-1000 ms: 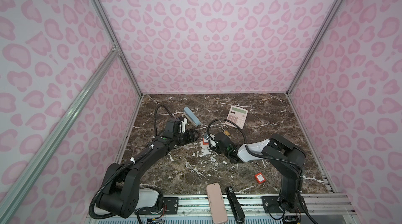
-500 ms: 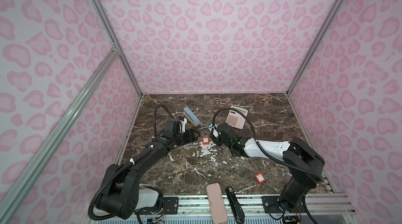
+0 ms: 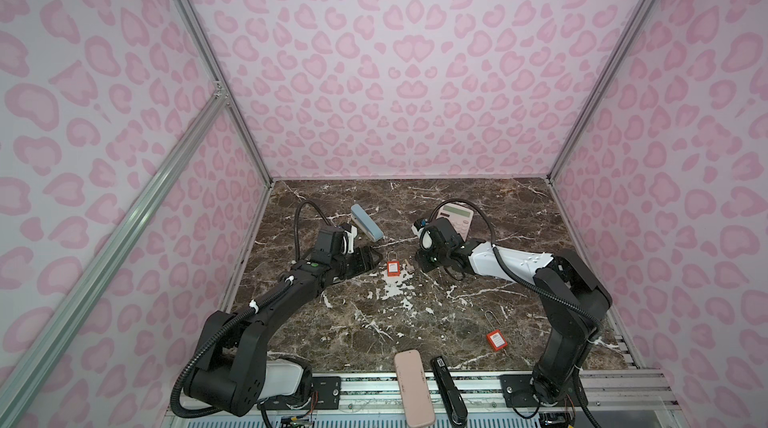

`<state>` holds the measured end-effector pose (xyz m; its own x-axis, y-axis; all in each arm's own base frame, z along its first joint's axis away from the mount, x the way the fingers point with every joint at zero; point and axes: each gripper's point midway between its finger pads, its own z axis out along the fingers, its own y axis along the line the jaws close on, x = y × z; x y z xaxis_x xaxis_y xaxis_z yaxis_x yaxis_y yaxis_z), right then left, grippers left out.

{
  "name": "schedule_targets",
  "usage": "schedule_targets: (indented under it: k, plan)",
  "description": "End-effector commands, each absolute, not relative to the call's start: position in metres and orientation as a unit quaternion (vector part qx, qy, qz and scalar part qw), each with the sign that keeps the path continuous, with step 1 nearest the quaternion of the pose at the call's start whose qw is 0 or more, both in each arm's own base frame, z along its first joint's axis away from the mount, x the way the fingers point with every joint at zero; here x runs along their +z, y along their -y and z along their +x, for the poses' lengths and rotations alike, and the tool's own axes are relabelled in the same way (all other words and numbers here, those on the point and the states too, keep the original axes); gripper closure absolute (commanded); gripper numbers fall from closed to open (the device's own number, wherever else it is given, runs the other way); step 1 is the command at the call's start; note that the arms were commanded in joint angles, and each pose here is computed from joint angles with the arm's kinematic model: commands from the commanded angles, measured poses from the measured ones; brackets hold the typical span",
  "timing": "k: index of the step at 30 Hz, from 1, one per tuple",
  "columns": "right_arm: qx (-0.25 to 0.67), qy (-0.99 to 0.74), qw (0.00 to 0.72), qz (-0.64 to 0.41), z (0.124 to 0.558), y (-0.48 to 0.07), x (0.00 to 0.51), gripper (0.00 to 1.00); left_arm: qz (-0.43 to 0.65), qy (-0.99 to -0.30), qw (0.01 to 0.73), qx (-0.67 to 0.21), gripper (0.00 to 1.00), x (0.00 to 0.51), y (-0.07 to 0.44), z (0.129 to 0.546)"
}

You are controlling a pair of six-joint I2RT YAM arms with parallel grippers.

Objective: Lock with the key

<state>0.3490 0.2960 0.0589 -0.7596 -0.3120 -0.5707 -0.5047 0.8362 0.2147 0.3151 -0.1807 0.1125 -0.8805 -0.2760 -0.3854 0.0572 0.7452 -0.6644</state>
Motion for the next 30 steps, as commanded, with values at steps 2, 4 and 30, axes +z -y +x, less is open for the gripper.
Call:
schedule_targets:
  k: [2,4,30]
  plan:
    - [0.179,-0.932,0.232,-0.214,0.341,-0.293,0.04,0.86,-0.057,-0.898,0.247,-0.359,0.29,0.117,0.183,0.32]
    - [0.174,-0.935,0.225,-0.211,0.341,-0.292,0.034,0.87,-0.057,-0.898,0.246,-0.36,0.29,0.117,0.183,0.32]
    - [0.202,-0.935,0.188,-0.224,0.331,-0.311,0.014,0.89,-0.058,-0.898,0.246,-0.36,0.29,0.116,0.183,0.319]
